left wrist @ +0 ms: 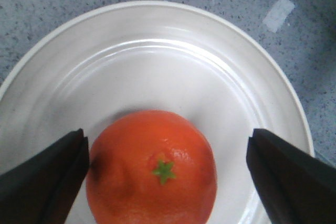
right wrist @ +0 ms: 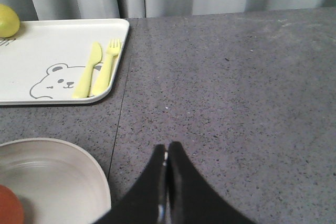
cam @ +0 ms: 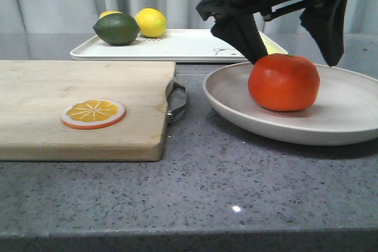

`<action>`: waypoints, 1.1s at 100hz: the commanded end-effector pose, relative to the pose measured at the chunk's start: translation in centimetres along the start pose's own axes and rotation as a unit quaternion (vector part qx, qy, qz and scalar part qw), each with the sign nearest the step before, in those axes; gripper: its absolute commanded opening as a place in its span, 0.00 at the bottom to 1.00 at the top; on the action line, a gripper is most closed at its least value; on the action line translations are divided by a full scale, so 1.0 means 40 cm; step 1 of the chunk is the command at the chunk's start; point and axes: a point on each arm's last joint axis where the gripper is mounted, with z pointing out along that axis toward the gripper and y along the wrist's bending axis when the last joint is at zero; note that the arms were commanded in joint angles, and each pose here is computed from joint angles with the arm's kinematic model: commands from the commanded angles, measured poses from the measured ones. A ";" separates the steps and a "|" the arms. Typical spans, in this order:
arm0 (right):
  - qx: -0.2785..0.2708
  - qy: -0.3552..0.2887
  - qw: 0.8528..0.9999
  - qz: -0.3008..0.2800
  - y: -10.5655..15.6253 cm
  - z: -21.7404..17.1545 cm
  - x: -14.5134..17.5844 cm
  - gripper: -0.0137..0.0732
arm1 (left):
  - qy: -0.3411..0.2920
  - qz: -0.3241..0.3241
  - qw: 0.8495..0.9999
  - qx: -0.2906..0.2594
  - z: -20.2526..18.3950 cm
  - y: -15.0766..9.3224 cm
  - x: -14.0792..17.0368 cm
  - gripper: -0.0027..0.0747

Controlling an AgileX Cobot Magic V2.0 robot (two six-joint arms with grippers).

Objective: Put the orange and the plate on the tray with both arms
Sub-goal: 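Lower the orange onto the plate, open the left gripper, withdraw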

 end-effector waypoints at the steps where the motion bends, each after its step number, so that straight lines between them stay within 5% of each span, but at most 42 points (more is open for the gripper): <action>1: -0.008 -0.053 0.999 0.001 0.006 -0.006 -0.046 0.09 | -0.061 0.006 0.998 0.022 -0.091 -0.041 -0.049 0.80; 18: -0.008 -0.052 0.999 0.001 0.006 -0.005 -0.046 0.09 | -0.064 0.003 0.998 0.019 -0.145 -0.027 -0.059 0.71; 49: -0.009 -0.055 0.998 0.001 0.006 -0.006 -0.047 0.09 | -0.115 0.000 0.993 0.006 -0.277 -0.012 -0.050 0.31; 72: -0.018 -0.034 0.999 -0.002 0.017 -0.007 -0.052 0.09 | -0.148 0.007 0.989 -0.011 -0.360 -0.016 0.028 0.09; 87: -0.016 0.018 1.000 -0.006 0.028 0.010 -0.074 0.10 | -0.163 0.006 0.987 -0.014 -0.416 -0.020 0.105 0.03; 97: -0.018 0.060 0.998 -0.011 0.041 0.029 -0.090 0.19 | -0.180 0.006 0.984 -0.017 -0.445 -0.019 0.154 0.03; 110: -0.028 0.108 0.994 -0.017 0.065 0.057 -0.108 0.44 | -0.194 -0.005 0.981 -0.019 -0.481 -0.013 0.223 0.03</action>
